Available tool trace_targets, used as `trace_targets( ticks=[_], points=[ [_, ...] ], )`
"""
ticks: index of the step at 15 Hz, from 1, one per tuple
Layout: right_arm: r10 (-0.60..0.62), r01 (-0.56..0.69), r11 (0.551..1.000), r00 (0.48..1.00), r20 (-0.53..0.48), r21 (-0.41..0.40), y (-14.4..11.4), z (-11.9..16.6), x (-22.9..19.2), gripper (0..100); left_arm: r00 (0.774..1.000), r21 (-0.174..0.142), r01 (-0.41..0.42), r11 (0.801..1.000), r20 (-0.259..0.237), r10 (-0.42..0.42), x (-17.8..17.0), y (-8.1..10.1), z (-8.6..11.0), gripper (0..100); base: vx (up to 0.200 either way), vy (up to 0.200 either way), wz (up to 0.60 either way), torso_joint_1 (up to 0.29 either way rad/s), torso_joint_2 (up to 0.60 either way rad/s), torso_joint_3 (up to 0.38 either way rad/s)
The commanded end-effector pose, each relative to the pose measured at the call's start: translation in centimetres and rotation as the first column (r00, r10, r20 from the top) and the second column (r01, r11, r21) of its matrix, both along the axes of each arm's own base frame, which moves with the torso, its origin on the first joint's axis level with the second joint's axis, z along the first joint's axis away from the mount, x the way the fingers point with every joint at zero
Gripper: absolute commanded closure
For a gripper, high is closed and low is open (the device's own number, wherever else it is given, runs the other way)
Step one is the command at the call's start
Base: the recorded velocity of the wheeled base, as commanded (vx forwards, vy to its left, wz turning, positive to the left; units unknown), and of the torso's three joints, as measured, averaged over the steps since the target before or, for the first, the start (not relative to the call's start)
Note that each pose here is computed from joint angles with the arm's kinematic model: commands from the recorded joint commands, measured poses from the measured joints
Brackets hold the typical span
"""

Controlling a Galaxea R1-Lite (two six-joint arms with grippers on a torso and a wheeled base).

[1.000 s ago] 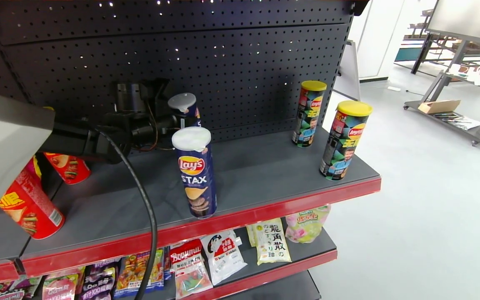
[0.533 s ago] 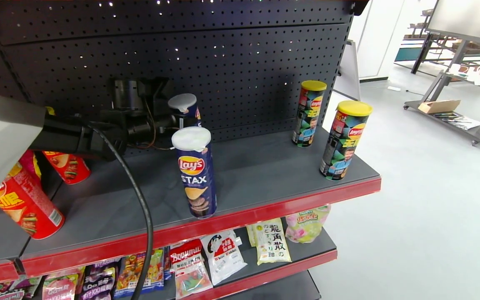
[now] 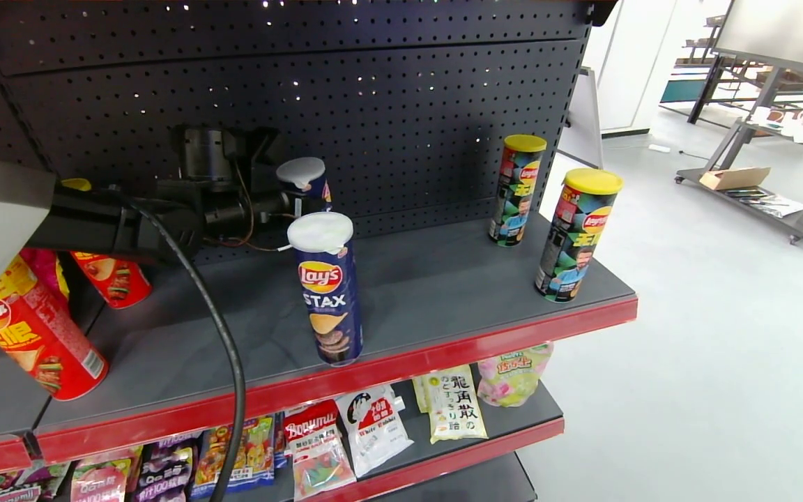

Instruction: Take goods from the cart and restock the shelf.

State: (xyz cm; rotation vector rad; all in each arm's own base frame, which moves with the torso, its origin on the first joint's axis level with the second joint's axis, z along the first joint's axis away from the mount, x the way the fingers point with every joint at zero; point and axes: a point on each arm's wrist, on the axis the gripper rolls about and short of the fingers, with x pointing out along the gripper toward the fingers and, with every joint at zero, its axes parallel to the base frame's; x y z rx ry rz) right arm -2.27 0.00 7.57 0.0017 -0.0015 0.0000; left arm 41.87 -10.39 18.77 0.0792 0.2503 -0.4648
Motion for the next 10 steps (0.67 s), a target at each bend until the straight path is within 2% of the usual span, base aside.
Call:
trace_targets(
  ticks=[1, 5, 6, 10],
  points=[
    [0.000, 0.000, 1.000, 1.000, 0.000, 0.000, 0.00, 0.01, 0.01, 0, 1.000, 0.001, 0.000, 1.000, 0.000, 0.000, -0.04, 0.01, 0.08, 100, 0.000, 0.000, 0.00, 0.000, 0.00, 0.000],
    [0.000, 0.000, 1.000, 1.000, -0.001, 0.000, 0.00, -0.01, 0.01, 0, 1.000, 0.005, 0.005, 1.000, -0.013, -0.005, 0.14, -0.30, -0.52, 100, 0.000, 0.000, 0.00, 0.000, 0.00, 0.000],
    [0.000, 0.000, 1.000, 1.000, 0.000, 0.000, 0.00, 0.01, 0.01, 0, 1.000, 0.005, 0.005, 1.000, -0.015, -0.005, 0.17, -0.31, -0.59, 0, 0.000, 0.000, 0.00, 0.000, 0.00, 0.000],
    [0.000, 0.000, 1.000, 1.000, 0.000, 0.000, 0.00, 0.01, 0.01, 0, 1.000, 0.000, 0.002, 1.000, -0.011, -0.002, 0.06, -0.28, -0.32, 0, 0.000, 0.000, 0.00, 0.000, 0.00, 0.000]
  ],
)
